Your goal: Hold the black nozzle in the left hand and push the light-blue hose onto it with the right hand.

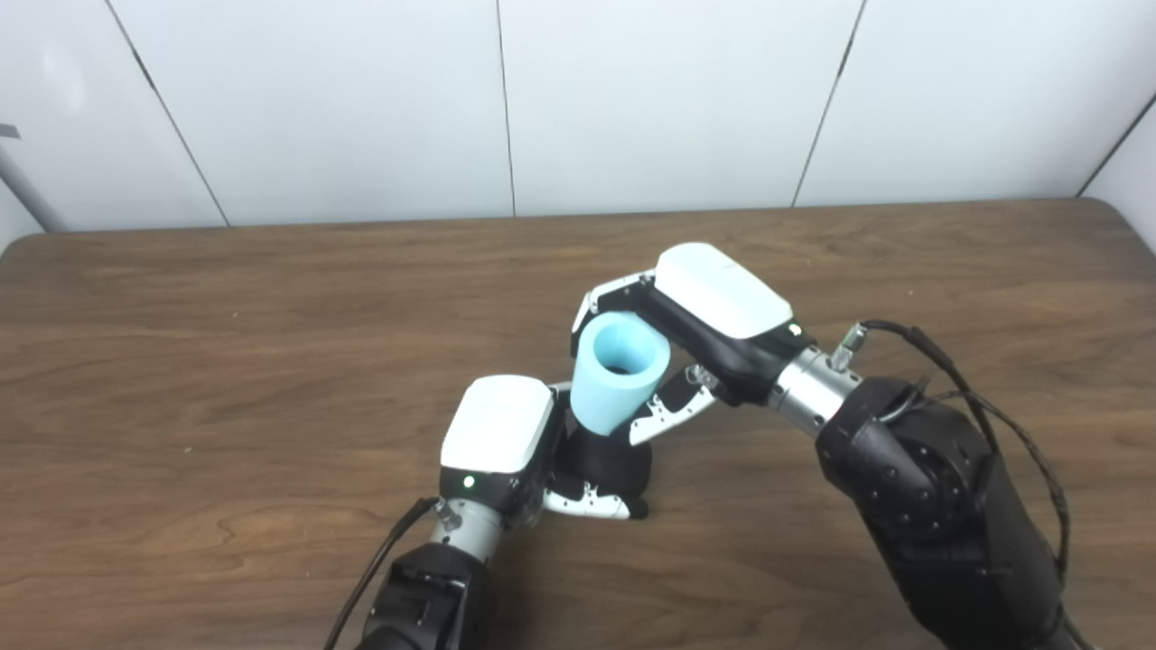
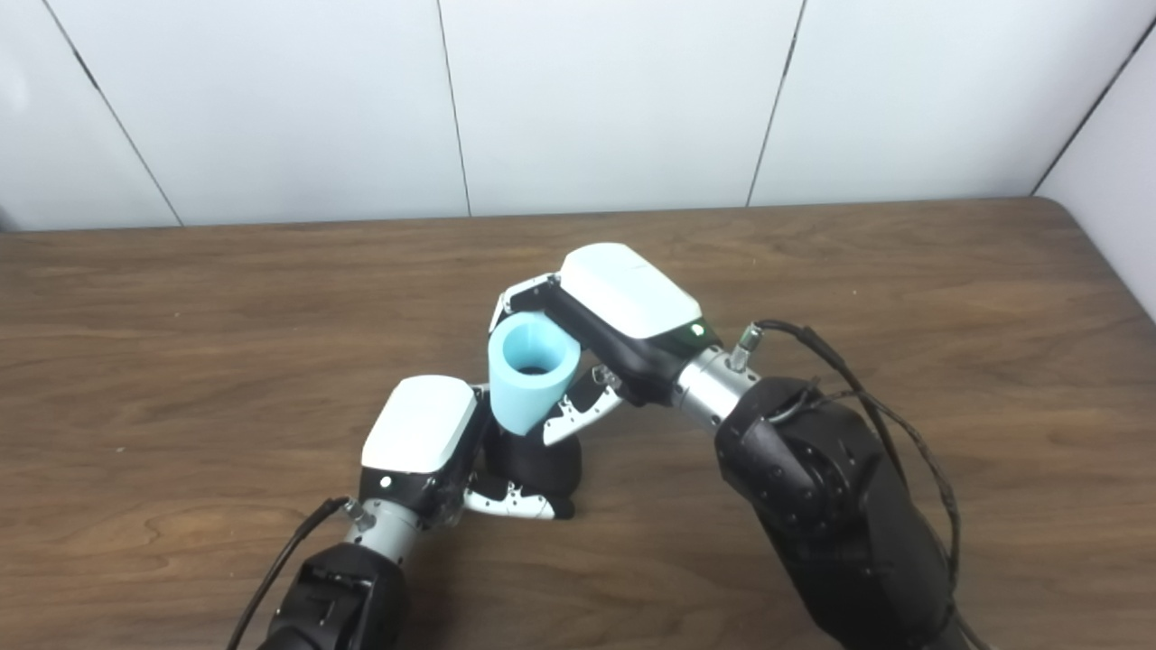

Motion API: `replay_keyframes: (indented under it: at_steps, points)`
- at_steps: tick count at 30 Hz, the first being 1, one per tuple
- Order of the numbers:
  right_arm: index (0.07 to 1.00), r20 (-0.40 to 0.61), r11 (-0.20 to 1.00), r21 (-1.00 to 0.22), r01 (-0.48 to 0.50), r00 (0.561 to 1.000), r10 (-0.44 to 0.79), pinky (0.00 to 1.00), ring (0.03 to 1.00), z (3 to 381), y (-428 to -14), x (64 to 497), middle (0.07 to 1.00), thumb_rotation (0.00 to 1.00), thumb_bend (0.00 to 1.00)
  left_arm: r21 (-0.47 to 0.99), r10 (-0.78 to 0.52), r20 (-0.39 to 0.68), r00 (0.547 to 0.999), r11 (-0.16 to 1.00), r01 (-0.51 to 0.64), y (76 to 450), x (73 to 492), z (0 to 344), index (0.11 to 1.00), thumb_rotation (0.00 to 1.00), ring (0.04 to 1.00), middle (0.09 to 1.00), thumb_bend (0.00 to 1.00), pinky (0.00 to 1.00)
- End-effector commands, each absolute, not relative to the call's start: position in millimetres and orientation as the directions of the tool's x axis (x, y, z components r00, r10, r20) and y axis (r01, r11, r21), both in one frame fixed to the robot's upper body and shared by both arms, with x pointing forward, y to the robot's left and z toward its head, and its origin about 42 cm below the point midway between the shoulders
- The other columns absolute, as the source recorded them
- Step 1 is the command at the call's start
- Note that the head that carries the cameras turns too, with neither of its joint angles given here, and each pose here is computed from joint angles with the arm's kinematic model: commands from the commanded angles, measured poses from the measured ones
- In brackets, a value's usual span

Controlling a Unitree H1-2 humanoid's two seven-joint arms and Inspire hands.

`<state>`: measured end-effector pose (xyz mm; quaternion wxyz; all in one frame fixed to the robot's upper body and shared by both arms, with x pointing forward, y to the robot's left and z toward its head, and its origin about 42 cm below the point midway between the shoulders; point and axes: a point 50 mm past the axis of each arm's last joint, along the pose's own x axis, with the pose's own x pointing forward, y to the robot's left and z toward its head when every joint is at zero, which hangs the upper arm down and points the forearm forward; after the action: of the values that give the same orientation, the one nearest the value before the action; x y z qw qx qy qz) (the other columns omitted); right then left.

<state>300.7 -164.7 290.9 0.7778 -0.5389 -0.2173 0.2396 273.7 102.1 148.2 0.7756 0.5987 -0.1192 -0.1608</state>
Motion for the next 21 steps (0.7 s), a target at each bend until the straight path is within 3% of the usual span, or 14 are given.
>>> replay_keyframes:
  at_steps: [1,9,17,18,19,21]
  points:
    - [0.525,0.012,0.221,-0.963,-0.152,0.798,0.602,0.30,0.383,291.6,-166.7,304.0,0.522,0.00,0.49,0.945,-0.456,-0.161,0.875,0.186,0.270,87.3,253.8,119.9,0.495,0.00,0.387,0.396,0.52,0.28]
    - [0.527,-0.048,0.185,-0.963,-0.194,0.803,0.594,0.26,0.390,287.1,-169.4,304.5,0.525,0.00,0.49,0.947,-0.453,-0.150,0.879,0.191,0.260,87.4,255.0,118.9,0.494,0.00,0.378,0.394,0.52,0.27]
    - [0.582,0.011,0.247,-0.956,-0.161,0.818,0.575,0.29,0.411,279.9,-176.3,300.3,0.516,0.00,0.49,0.945,-0.449,-0.157,0.880,0.190,0.266,88.6,254.7,120.3,0.494,0.00,0.380,0.394,0.52,0.27]
    - [0.572,0.022,0.259,-0.953,-0.156,0.819,0.574,0.35,0.405,280.4,-177.0,299.9,0.513,0.00,0.50,0.946,-0.450,-0.156,0.879,0.189,0.265,88.8,254.7,119.9,0.494,0.00,0.379,0.394,0.52,0.27]
    - [0.620,0.033,0.271,-0.951,-0.151,0.819,0.573,0.41,0.485,281.5,-177.6,299.5,0.578,0.02,0.68,0.946,-0.452,-0.157,0.878,0.188,0.265,88.9,254.6,119.9,0.493,0.00,0.378,0.394,0.52,0.27]
    - [0.693,0.056,0.289,-0.947,-0.137,0.819,0.571,0.54,0.616,284.2,-178.4,298.9,0.673,0.08,0.85,0.945,-0.454,-0.158,0.877,0.188,0.267,89.3,254.6,120.0,0.494,0.00,0.379,0.394,0.52,0.27]
